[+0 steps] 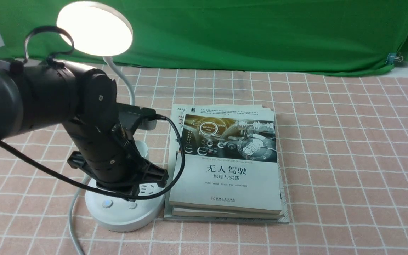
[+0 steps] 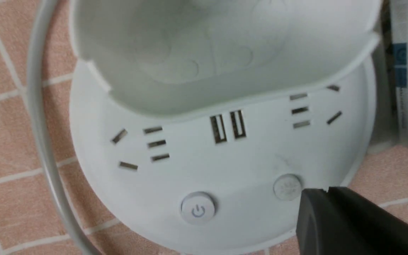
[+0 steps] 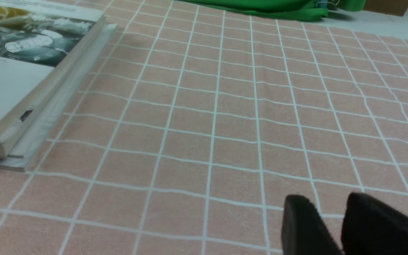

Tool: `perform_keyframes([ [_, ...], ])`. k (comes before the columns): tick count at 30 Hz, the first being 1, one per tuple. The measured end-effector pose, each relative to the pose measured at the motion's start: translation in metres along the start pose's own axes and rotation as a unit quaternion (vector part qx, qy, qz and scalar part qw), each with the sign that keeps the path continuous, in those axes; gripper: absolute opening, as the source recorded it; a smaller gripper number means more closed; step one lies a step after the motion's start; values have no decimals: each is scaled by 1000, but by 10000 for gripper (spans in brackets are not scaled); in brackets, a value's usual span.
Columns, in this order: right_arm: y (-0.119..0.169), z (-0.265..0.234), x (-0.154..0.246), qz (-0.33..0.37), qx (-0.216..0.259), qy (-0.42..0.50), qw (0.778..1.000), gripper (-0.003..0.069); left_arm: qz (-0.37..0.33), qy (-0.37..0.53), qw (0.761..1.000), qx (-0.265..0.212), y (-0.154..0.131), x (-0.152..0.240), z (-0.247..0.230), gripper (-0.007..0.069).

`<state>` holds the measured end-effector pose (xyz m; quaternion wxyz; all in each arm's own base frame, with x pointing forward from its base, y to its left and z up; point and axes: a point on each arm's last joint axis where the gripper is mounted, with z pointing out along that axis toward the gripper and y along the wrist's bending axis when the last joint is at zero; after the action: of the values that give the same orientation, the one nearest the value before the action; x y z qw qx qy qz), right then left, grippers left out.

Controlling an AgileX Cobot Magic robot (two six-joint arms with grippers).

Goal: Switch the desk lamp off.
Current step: Use the left arm to press the button switch on the lamp holder

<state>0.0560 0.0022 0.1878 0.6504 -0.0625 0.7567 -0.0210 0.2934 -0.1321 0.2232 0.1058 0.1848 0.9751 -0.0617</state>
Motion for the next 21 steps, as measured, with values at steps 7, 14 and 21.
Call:
perform_keyframes([
  [7,0,0,0,0,0,0,1000,240,-2,7,1000,-2,1,-2,8,5],
  [14,0,0,0,0,0,0,1000,240,1,41,999,-3,3,-4,34,5],
  [21,0,0,0,0,0,0,1000,240,5,24,1000,-2,1,-1,16,5],
])
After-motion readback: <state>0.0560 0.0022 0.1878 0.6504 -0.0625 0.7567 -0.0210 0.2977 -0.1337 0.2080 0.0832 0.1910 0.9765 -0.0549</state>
